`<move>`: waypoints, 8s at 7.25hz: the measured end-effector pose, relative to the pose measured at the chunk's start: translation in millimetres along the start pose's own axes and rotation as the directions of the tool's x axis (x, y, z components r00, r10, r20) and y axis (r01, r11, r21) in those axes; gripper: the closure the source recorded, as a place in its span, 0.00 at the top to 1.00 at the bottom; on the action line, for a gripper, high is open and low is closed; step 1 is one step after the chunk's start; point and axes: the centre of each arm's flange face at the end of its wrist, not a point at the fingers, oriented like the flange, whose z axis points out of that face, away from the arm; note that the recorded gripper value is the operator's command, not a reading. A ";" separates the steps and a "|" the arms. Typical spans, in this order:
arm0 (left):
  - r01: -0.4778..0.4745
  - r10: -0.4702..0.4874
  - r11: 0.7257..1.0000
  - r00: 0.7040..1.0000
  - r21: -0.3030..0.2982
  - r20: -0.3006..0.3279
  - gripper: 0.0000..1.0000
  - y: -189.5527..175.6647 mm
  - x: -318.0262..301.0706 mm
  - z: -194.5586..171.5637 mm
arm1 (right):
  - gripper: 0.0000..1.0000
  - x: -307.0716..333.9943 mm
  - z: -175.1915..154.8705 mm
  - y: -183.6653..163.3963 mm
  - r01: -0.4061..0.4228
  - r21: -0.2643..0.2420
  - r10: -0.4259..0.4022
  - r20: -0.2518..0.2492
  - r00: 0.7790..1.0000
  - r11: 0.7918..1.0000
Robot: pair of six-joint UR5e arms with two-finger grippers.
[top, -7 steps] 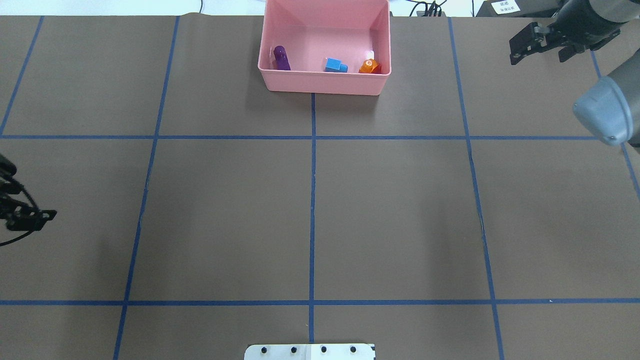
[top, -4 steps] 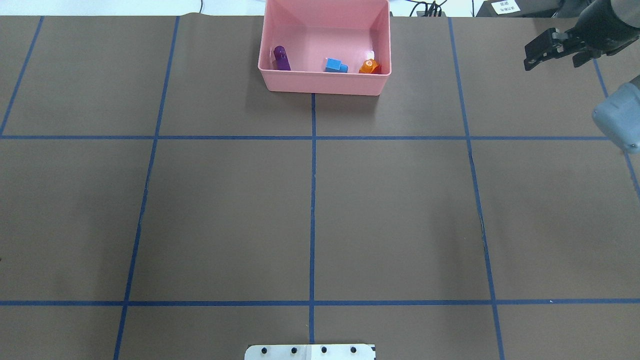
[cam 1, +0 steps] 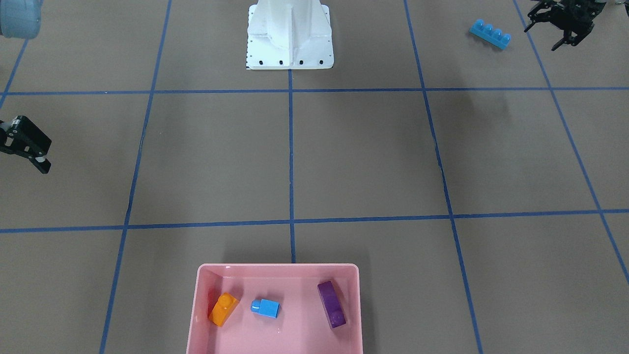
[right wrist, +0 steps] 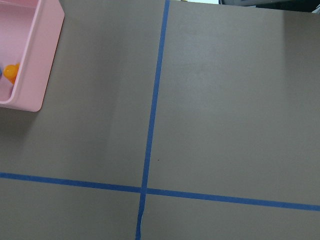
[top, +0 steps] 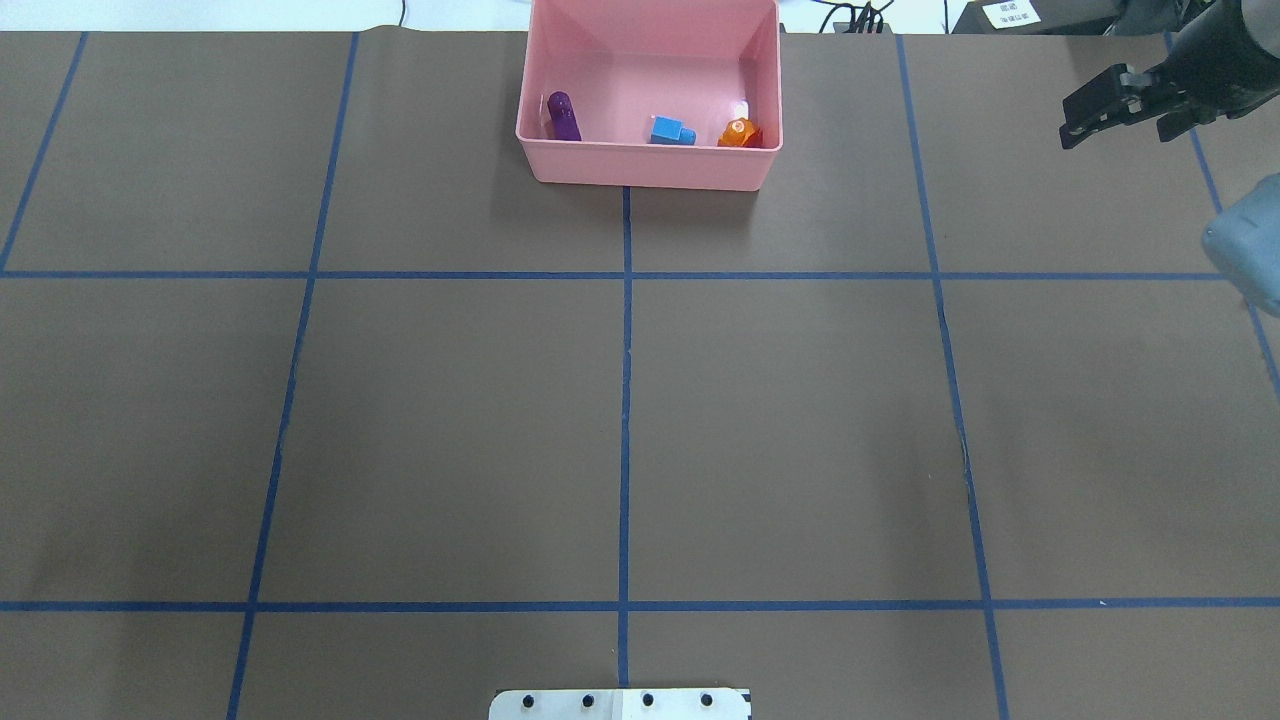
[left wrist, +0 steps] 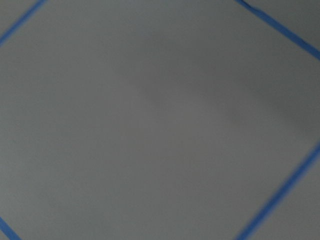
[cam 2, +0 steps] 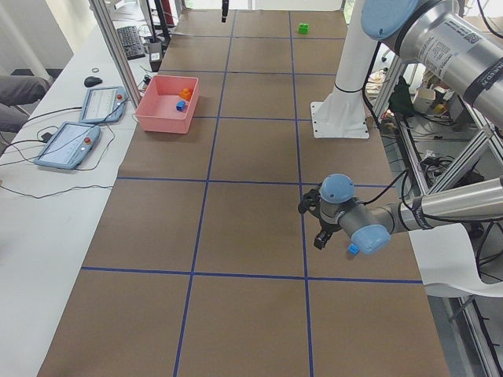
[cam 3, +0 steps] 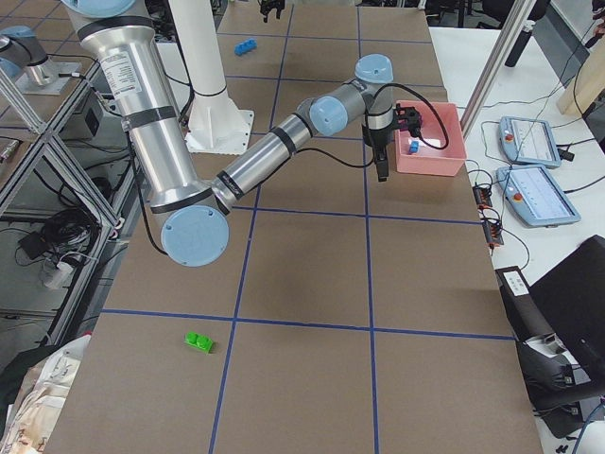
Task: Put all blocks into box
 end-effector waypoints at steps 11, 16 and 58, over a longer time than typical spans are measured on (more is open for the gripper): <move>0.463 -0.434 0.858 0.885 -0.223 0.167 0.98 11.0 56.9 99.0 | 0.99 -10.2 -10.1 -2.5 0.019 0.024 -0.019 0.011 1.000 1.000; 0.498 -0.460 0.822 0.867 -0.276 0.194 0.60 34.2 93.8 142.9 | 1.00 -11.6 -13.7 -2.0 0.025 0.036 -0.025 0.008 1.000 0.999; 0.506 -0.521 0.804 0.853 0.312 -0.040 1.00 -838.2 318.1 -115.0 | 1.00 247.3 -15.8 243.4 0.056 -0.077 -0.058 -0.022 0.998 0.995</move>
